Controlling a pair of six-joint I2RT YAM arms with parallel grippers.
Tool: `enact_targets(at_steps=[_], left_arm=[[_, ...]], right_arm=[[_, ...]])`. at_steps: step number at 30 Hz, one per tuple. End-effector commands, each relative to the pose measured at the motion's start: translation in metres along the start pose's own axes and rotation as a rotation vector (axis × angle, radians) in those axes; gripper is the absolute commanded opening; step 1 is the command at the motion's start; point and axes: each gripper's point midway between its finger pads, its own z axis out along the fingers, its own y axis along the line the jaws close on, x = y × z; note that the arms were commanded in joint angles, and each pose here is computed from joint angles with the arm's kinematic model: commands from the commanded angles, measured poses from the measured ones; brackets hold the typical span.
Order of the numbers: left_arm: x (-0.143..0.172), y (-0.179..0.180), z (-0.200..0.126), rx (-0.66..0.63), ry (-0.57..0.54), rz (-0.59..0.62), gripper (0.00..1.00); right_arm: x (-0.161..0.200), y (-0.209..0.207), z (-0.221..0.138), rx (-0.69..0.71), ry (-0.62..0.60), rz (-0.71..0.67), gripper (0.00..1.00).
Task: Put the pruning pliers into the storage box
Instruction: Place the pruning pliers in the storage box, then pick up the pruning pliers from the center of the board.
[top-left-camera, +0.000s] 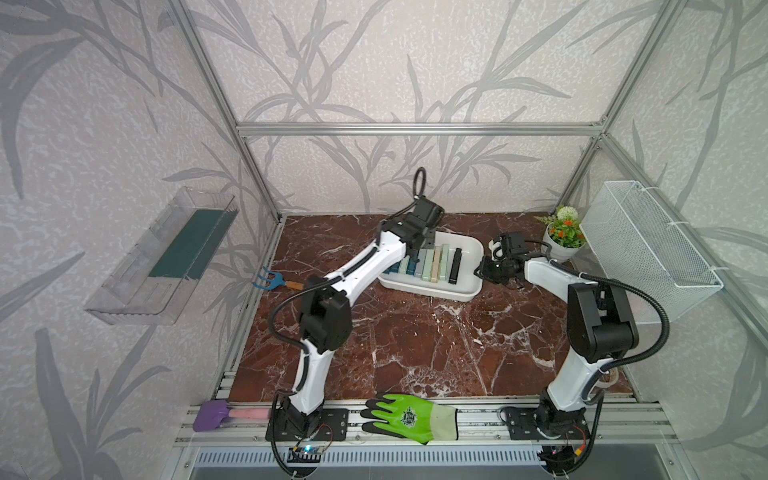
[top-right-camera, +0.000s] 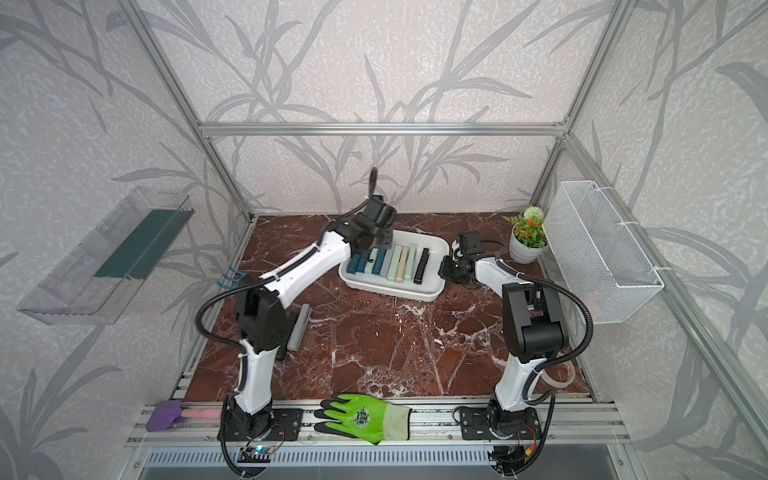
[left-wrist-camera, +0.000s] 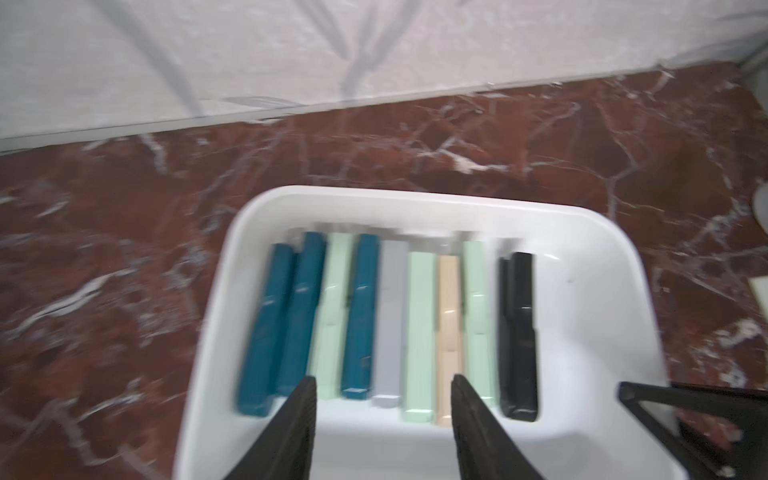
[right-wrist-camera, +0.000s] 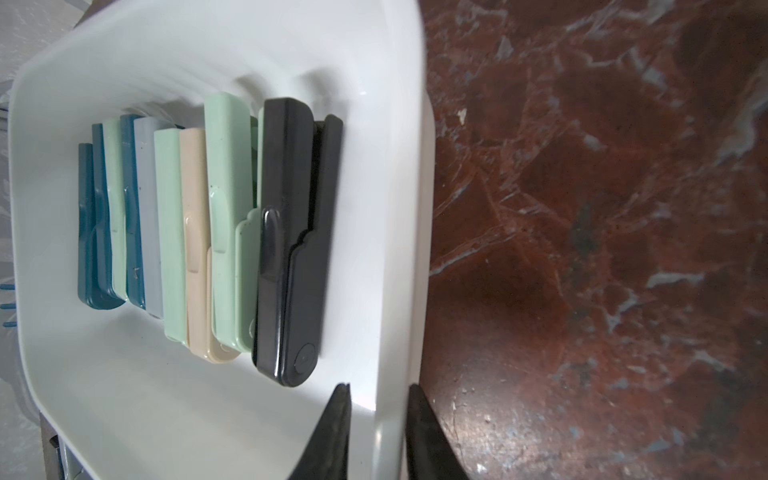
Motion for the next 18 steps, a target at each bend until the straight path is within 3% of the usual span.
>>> enact_targets(at_steps=[1,7,13,18], left_arm=[[0.038,0.062,-0.002,-0.102,0.037,-0.009,0.53],[0.113,0.137,-0.044,-0.247,0.130,0.007,0.57],[0.200,0.163,-0.071,-0.256,0.237,-0.137,0.58],[0.234,0.176,-0.089,-0.237,0.216,-0.202,0.58]], right_arm=[[-0.009,0.007,-0.011,-0.011,-0.024,-0.020,0.25],[-0.009,0.004,-0.008,0.002,-0.013,-0.026,0.25],[-0.008,0.004,-0.011,0.010,-0.013,-0.030,0.25],[-0.007,0.002,-0.008,0.019,0.000,-0.037,0.25]])
